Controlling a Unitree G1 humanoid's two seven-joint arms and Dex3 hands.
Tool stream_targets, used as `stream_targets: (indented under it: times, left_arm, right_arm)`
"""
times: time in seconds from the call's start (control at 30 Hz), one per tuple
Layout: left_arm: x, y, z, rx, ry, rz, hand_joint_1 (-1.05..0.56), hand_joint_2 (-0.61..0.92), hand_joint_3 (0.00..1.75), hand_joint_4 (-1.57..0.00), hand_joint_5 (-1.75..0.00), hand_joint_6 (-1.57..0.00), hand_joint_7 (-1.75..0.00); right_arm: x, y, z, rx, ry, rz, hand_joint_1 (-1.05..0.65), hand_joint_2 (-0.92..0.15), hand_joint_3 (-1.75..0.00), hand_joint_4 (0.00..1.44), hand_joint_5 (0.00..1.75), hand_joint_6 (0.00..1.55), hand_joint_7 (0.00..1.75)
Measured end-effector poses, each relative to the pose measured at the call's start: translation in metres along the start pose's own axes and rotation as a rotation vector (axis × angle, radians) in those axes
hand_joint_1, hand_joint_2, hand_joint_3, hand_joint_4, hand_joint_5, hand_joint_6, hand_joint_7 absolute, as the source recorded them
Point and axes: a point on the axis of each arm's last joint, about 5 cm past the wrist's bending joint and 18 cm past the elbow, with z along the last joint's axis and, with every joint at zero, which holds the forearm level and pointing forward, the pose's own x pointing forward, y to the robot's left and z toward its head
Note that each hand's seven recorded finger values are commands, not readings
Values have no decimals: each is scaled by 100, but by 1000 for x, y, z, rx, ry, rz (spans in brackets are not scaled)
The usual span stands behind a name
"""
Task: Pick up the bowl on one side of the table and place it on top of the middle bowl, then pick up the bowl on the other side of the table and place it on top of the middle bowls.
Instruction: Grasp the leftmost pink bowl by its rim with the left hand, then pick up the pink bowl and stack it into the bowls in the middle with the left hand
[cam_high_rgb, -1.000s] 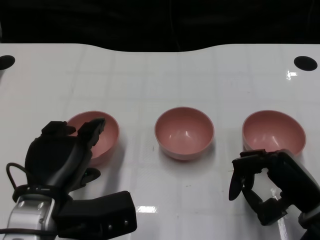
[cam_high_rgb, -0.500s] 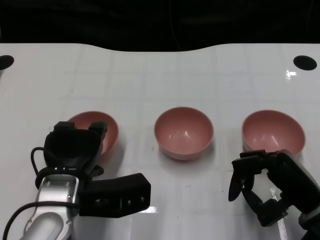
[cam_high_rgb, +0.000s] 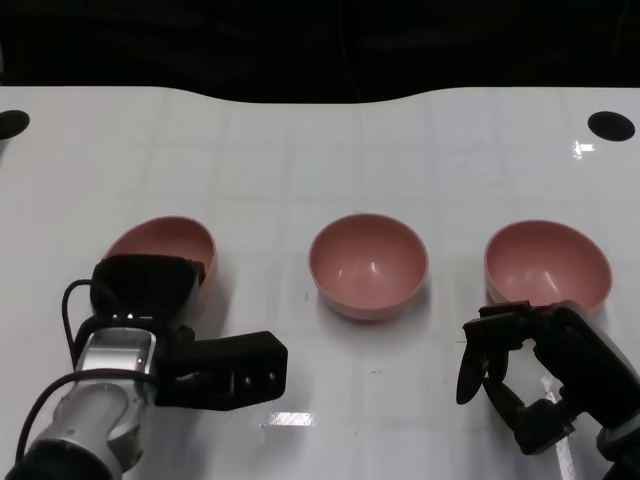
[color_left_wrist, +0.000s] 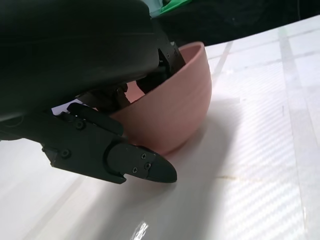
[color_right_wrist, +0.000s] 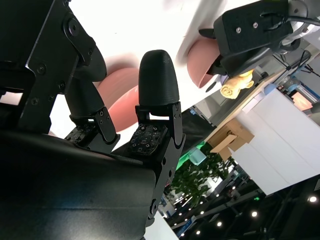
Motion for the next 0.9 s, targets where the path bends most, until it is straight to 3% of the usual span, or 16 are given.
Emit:
stream_targets:
  times: [0.07, 0.1, 0.13, 0.17, 0.2, 0.27, 0.4, 0.47, 0.53, 0.57, 0.67, 0.73, 0.8, 0.9]
  left_arm:
    - [0, -4, -1, -15, -32, 44, -32, 92, 16, -82, -163, -119, -10]
    - [-1, -6, -2, -20, -42, 65, -31, 92, 23, -83, -169, -116, -24]
    - [-1, -7, -4, -28, -52, 88, -28, 92, 27, -86, -172, -94, -84]
    - [-2, -8, -5, -38, -64, 111, -27, 92, 28, -86, -173, -84, -104]
    - [-2, -8, -5, -47, -75, 131, -27, 92, 26, -86, -174, -80, -107]
    - [-2, -5, -7, -53, -95, 162, -30, 92, 23, -85, -175, -82, -88]
    - [0, 9, -7, -50, -126, 214, -30, 92, 16, -82, -175, -89, -74]
    - [0, 16, -7, -49, -143, 224, -31, 91, 8, -83, -175, -97, -54]
    - [0, 23, -5, -59, -162, 237, -27, 92, 7, -85, -175, -98, -68]
    - [0, 25, -5, -64, -172, 240, -27, 89, 20, -85, -175, -89, -101]
    - [0, 31, -5, -71, -199, 231, -26, 85, 32, -86, -175, -79, -139]
    - [0, 34, -5, -72, -222, 234, -26, 82, 35, -86, -175, -76, -147]
    - [0, 38, -3, -92, -249, 239, -27, 82, 40, -85, -175, -75, -144]
    - [0, 45, 1, -123, -295, 238, -27, 76, 54, -84, -175, -67, -164]
  right_arm:
    - [0, 0, 0, 0, 0, 0, 37, -3, -164, 100, 166, 103, 117]
    - [0, 0, 0, 0, 0, 0, 37, -3, -164, 100, 166, 103, 117]
    - [0, 0, 0, 0, 1, 0, 37, -3, -164, 100, 166, 103, 117]
    - [0, 0, 0, 0, 1, 0, 37, -3, -164, 100, 166, 103, 117]
    - [0, 0, 0, 0, 1, 0, 36, -3, -165, 100, 165, 103, 117]
    - [0, 0, 0, 0, 1, 0, 36, -2, -165, 100, 166, 104, 117]
    - [0, 0, 0, 0, 1, 0, 37, -2, -166, 101, 164, 104, 116]
    - [0, 0, 0, 1, 2, 0, 37, -2, -166, 101, 164, 105, 116]
    - [0, 0, 0, 1, 2, 0, 37, -2, -166, 101, 164, 105, 116]
    - [0, 0, 0, 1, 2, 0, 37, -2, -165, 101, 164, 104, 116]
    - [-1, 0, -1, 1, 5, 2, 37, -3, -165, 101, 164, 104, 116]
    - [-1, 0, -1, 1, 5, 2, 37, -3, -165, 101, 165, 104, 116]
    - [0, 0, -1, 1, 5, 2, 37, -2, -165, 100, 165, 104, 116]
    - [0, 0, -1, 0, 4, 2, 36, -3, -164, 100, 164, 104, 116]
